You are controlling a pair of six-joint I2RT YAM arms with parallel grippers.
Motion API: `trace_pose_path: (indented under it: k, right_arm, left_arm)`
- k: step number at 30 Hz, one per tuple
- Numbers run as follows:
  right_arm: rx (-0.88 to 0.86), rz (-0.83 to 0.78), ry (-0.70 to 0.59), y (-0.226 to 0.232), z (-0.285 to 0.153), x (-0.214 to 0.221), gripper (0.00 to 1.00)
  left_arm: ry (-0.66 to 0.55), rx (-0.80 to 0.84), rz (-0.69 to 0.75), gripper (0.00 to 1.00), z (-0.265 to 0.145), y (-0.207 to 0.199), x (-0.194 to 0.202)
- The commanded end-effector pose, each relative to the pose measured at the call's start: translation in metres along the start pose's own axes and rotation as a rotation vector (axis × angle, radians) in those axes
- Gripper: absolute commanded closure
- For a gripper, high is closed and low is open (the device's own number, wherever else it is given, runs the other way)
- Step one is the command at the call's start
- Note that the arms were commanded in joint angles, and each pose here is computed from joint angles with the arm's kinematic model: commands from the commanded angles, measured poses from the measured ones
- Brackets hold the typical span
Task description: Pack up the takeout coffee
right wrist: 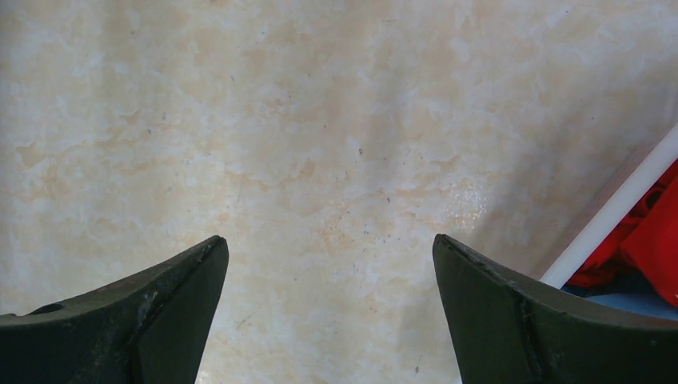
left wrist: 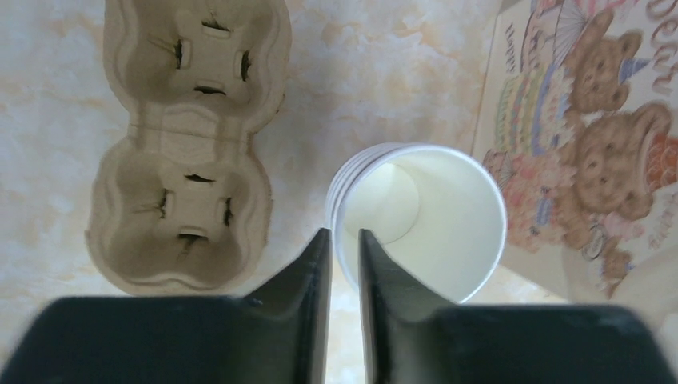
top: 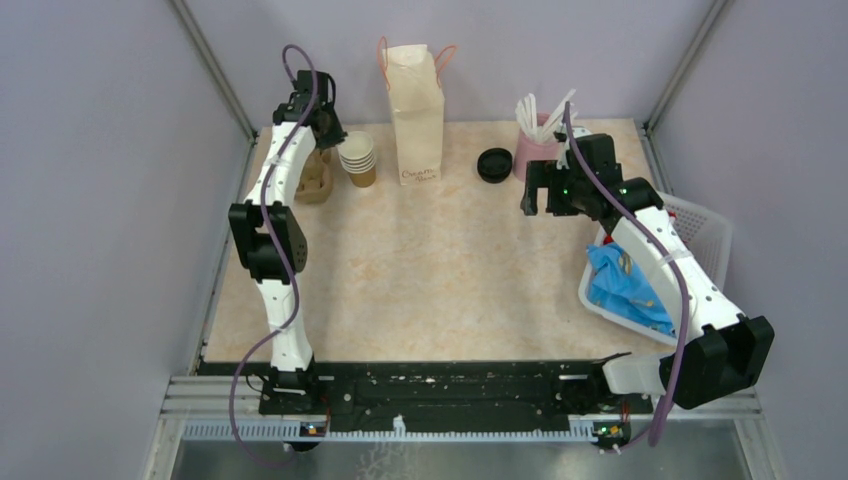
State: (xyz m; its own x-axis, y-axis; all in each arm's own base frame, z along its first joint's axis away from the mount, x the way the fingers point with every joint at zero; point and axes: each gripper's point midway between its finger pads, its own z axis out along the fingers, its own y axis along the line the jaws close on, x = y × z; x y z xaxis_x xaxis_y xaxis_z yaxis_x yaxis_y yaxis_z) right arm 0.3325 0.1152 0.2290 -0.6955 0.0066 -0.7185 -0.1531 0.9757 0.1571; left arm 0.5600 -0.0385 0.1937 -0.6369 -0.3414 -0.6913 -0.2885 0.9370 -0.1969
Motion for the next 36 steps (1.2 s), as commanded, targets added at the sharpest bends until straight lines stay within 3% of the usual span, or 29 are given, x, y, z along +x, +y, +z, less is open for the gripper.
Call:
trace_pose_path:
  k: [1, 6, 22, 29, 36]
  right_arm:
    - [-0.012, -0.007, -0.065, 0.001, -0.006, -0.016, 0.02]
    - [-0.034, -0.008, -0.061, 0.005, -0.008, -0.015, 0.02]
    - [-0.033, -0.01, -0.059, 0.005, -0.006, -0.015, 0.02]
    - [-0.04, -0.01, -0.057, 0.006, -0.004, -0.015, 0.02]
    - [-0.044, -0.01, -0.055, 0.007, -0.004, -0.015, 0.02]
  left_arm:
    - [-0.026, 0.001, 0.018, 0.64, -0.006, -0.001, -0.011]
    - [0.003, -0.004, 0.031, 0.61, 0.005, 0.001, -0.002]
    - [-0.008, -0.008, 0.031, 0.87, 0.009, 0.0, -0.005]
    - [-0.014, -0.003, 0.036, 0.76, 0.007, -0.001, -0.008]
    - [-0.019, -0.001, 0.04, 0.79, 0.005, -0.001, -0.01]
